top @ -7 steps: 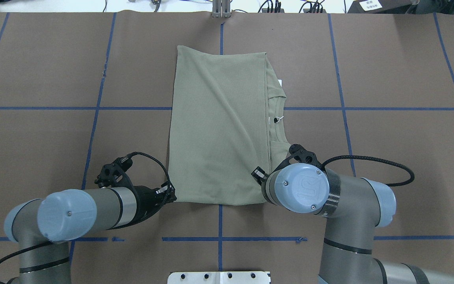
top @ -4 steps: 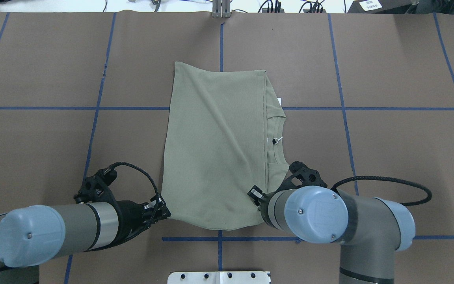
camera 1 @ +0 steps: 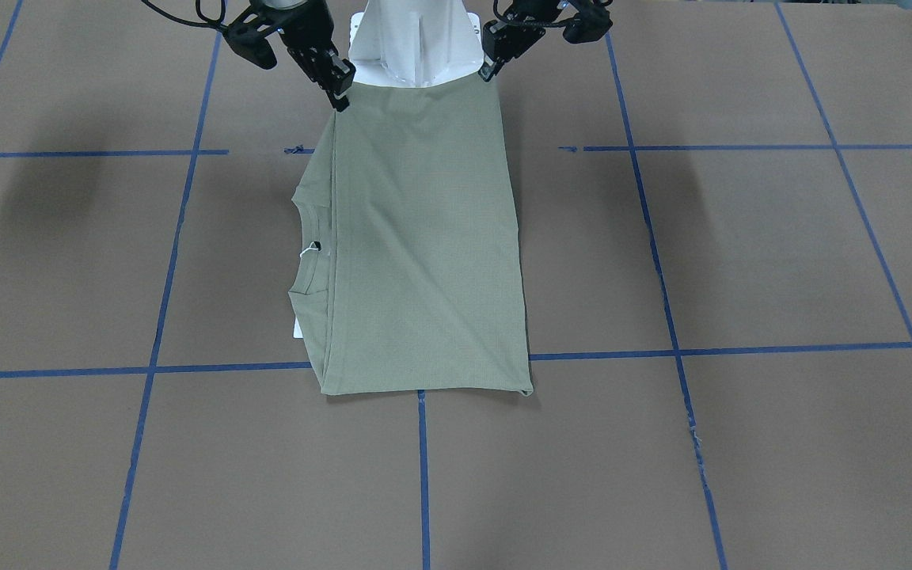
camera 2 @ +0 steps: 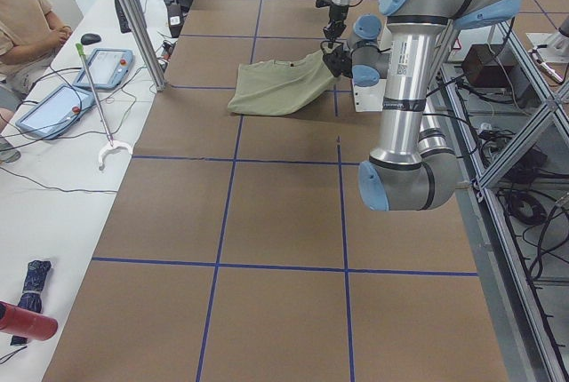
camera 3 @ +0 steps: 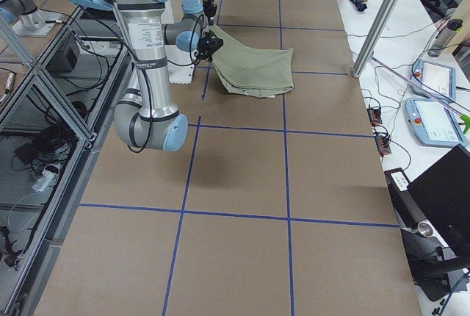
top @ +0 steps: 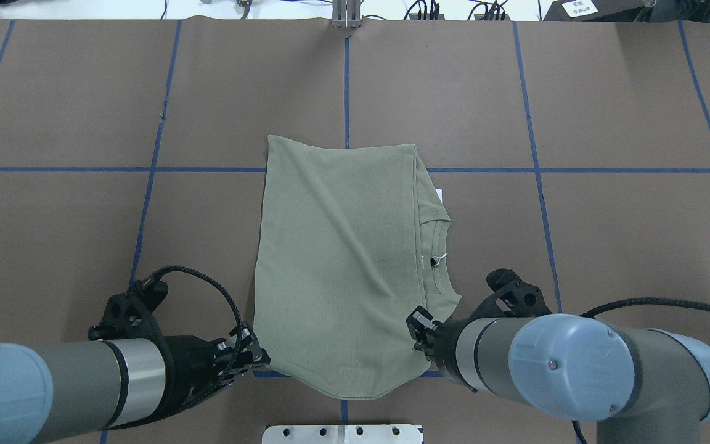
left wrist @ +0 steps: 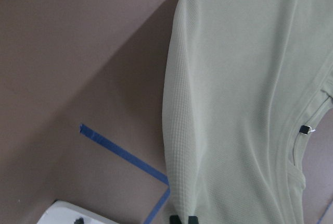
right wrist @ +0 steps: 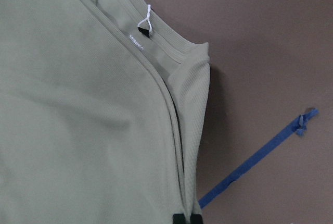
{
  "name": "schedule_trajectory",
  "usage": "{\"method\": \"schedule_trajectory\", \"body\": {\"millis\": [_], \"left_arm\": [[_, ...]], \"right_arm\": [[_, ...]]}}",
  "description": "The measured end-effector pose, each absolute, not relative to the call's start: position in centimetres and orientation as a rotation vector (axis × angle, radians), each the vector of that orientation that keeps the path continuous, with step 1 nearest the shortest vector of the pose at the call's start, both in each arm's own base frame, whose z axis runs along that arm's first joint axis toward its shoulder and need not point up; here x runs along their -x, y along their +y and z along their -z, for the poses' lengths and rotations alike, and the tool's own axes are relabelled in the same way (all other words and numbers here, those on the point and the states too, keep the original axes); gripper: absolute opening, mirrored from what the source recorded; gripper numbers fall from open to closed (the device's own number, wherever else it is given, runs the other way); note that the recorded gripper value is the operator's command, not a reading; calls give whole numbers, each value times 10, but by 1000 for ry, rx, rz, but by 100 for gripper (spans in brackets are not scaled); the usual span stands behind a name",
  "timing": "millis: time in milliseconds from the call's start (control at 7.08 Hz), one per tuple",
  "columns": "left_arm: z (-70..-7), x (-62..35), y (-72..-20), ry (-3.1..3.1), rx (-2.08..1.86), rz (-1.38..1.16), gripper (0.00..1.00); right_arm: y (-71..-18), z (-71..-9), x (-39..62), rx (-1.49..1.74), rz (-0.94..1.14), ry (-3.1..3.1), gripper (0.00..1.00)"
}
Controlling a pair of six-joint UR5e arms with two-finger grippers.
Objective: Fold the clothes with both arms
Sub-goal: 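Grasp the near edge with both grippers and fold it away from the robot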
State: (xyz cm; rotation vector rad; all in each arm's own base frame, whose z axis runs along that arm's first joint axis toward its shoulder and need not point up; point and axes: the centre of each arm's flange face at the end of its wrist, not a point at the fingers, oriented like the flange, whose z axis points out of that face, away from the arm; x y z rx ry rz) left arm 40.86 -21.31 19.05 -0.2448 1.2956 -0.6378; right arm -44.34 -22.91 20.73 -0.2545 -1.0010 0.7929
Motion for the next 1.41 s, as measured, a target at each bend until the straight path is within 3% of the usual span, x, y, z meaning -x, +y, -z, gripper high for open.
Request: {"method": "schedule_trajectory", "body": {"millis": [424, 1131, 1272, 1413], "left_arm": [[-172, -407, -313, 1273, 4, 646, 0], [-222, -453, -460, 1200, -216, 669, 0], [-235, -467, -481, 1197, -232, 674, 0], [-248, -483, -510, 1185, -258, 674, 46]], "right_arm": [[-323, -206, 442, 171, -880, -995, 0], [-466, -244, 490, 129, -927, -937, 0], [-487, -255, 499, 122, -920, -921, 99], [-511, -264, 506, 117, -904, -899, 100]]}}
